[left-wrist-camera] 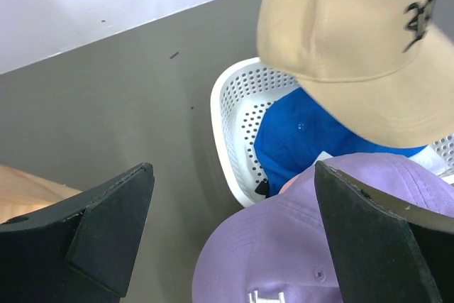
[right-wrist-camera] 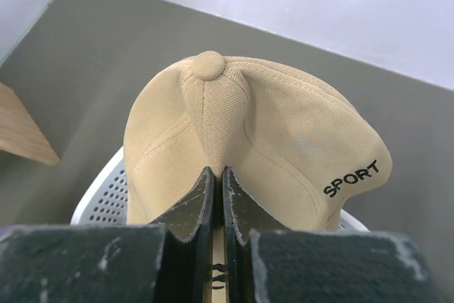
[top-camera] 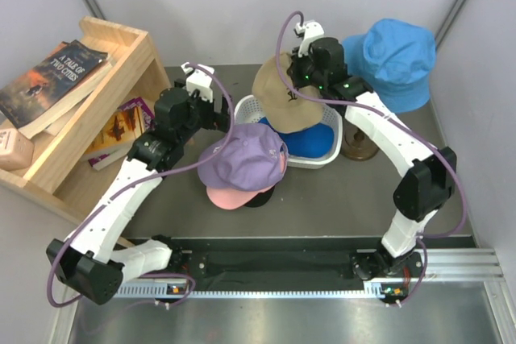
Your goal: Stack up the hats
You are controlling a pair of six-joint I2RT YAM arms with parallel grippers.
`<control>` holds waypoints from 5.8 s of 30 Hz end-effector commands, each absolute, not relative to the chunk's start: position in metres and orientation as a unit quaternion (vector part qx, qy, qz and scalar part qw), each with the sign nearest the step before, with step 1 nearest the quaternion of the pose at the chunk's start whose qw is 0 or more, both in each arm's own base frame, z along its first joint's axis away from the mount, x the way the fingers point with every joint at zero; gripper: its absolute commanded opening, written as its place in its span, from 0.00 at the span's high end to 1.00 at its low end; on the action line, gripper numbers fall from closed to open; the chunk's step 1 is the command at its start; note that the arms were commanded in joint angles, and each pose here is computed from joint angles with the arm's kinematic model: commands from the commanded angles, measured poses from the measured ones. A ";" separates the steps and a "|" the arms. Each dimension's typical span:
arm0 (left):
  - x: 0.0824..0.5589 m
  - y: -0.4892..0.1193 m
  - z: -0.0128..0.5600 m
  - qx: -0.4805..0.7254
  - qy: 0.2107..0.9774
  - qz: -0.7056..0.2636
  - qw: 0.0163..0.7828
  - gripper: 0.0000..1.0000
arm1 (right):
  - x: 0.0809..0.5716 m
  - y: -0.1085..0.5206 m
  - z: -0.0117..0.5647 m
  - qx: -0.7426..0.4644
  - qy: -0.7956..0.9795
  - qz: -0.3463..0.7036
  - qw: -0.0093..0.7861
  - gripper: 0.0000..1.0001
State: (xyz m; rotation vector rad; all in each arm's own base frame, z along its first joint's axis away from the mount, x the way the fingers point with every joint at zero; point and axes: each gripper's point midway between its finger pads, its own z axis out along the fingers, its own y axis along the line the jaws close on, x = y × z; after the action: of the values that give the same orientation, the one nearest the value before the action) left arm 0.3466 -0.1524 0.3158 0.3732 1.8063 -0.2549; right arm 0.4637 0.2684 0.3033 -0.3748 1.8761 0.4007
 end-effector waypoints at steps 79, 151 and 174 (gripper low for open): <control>0.285 -0.165 0.317 0.022 0.707 -0.321 0.630 0.12 | 0.229 0.307 0.296 -0.331 0.699 0.328 0.543 1.00; 0.283 -0.165 0.225 0.049 0.806 -0.266 0.526 1.00 | 0.172 0.253 0.198 0.075 0.713 0.557 0.419 0.20; 0.281 -0.163 0.225 0.053 0.807 -0.261 0.527 1.00 | 0.160 0.259 0.163 0.127 0.728 0.545 0.396 0.22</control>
State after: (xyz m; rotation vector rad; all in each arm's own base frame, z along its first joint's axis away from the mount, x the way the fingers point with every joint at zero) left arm 0.2834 -0.1699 0.2316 0.1239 1.8980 -0.6656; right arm 0.1643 0.2476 0.1532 0.3294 1.8908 1.3075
